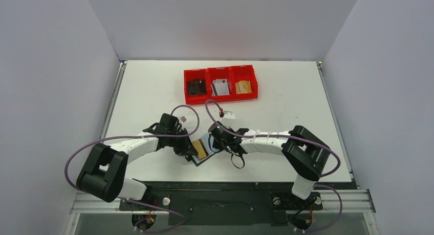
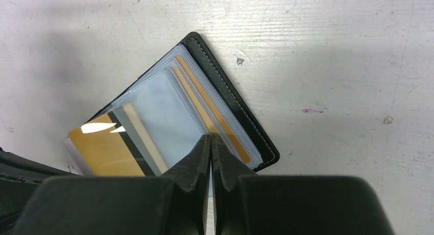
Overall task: Take the credit cards out of the card holder
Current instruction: Remove the credit card from the card holder.
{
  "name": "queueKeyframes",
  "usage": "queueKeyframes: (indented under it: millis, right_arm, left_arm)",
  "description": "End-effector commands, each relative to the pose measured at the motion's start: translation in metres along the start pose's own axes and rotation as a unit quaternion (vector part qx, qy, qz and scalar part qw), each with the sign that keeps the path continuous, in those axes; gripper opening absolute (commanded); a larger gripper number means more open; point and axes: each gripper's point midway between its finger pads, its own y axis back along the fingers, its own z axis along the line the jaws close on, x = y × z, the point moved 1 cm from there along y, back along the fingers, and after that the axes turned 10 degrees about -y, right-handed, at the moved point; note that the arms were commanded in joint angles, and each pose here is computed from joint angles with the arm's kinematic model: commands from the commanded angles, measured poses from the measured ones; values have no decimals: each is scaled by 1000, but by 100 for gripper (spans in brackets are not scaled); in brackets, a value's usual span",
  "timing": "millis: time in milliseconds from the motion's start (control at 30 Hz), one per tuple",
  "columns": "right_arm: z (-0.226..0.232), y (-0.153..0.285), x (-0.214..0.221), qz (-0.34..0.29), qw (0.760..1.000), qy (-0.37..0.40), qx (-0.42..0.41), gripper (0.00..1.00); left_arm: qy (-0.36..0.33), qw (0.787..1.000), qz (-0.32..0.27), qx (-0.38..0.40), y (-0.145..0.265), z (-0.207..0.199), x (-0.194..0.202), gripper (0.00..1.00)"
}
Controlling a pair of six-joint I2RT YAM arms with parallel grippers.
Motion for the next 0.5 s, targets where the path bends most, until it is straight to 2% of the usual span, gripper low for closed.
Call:
queueKeyframes:
  millis: [0, 467]
  right_arm:
    - [-75, -12, 28, 46, 991, 45, 120, 0]
    - [-53, -7, 18, 46, 994, 49, 87, 0]
  left_arm:
    - [-16, 1000, -17, -15, 10, 0, -7, 0]
    - [-45, 998, -36, -2, 33, -17, -12, 0]
